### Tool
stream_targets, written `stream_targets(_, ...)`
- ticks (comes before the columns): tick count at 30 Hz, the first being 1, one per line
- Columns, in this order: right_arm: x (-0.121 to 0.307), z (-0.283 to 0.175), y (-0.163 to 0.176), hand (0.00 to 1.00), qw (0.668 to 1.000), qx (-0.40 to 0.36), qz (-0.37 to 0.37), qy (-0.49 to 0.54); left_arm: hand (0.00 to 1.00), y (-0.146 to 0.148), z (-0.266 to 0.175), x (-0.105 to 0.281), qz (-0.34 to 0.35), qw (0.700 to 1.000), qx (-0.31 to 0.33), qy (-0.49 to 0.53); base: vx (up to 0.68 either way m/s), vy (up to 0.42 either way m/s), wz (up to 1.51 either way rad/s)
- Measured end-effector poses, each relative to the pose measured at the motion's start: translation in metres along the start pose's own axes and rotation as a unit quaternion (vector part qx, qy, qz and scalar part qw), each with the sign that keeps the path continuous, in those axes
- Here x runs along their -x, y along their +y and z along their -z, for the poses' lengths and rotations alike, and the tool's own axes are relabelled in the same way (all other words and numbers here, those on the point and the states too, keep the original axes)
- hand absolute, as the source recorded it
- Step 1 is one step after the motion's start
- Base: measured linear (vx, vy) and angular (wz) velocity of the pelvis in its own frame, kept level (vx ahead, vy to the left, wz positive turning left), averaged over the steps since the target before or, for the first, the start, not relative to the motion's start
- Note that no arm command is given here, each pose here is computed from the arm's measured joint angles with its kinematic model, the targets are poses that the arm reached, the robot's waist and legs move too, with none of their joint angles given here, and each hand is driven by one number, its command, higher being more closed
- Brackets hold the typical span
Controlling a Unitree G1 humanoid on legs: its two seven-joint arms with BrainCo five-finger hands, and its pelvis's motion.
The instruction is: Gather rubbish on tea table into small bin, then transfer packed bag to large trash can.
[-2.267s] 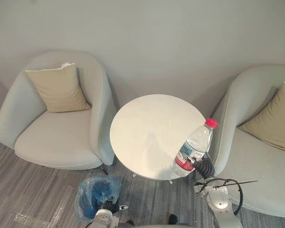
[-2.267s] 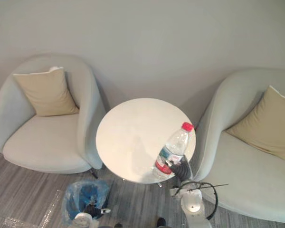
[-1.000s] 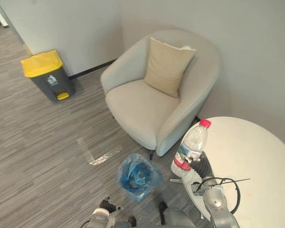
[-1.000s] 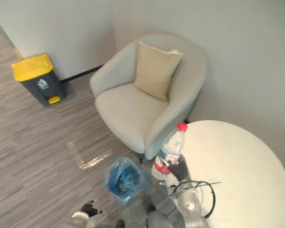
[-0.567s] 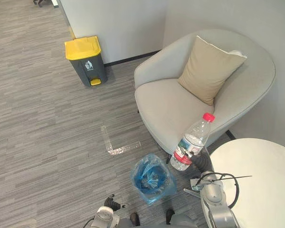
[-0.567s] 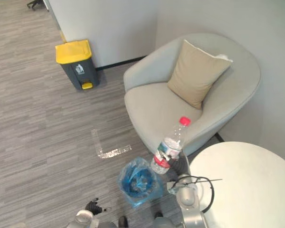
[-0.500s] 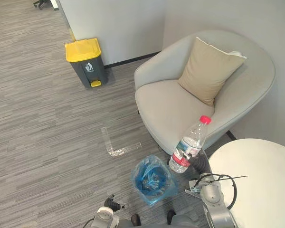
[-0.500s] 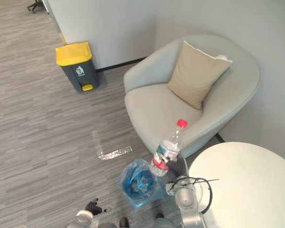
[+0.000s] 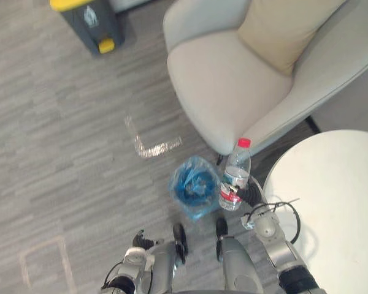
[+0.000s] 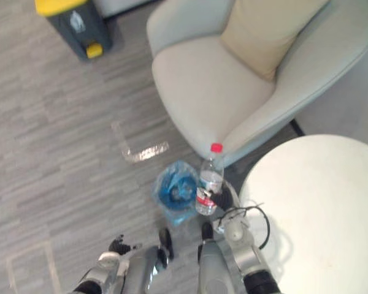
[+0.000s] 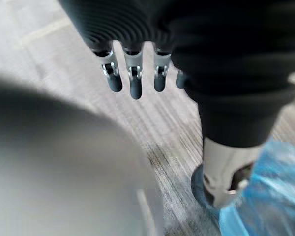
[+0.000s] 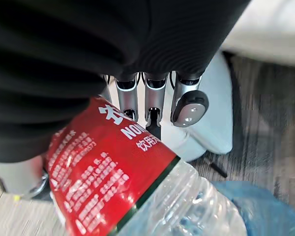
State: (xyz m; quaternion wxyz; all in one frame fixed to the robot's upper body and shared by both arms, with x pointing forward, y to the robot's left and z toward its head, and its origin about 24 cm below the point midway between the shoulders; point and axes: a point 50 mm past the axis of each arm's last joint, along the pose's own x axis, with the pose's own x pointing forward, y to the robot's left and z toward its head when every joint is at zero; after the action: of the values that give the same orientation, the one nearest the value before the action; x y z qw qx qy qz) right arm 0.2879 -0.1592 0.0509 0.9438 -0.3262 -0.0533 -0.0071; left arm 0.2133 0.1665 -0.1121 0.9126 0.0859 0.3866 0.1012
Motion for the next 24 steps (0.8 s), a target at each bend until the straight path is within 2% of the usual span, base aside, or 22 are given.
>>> stream_targets(7,-0.041,-0.053,-0.036,1.00,0.991,0.053,0.063,-0.103,0.00,-0.003,-0.074,-0.001,-0.018,0.990,0.090,-0.111,-0.22,-0.028,0.27)
stream_targets(17,-0.091,-0.087,-0.062,1.00,0.984,0.075,0.120,-0.112,0.00,0.005,-0.157,0.008,-0.021,0.961,0.147,-0.231,-0.05,0.016,0.17)
stream_targets(24,-0.107,-0.096,-0.071,1.00,0.982,0.082,0.138,-0.100,0.00,0.016,-0.172,0.011,-0.030,0.952,0.158,-0.261,-0.02,0.005,0.09)
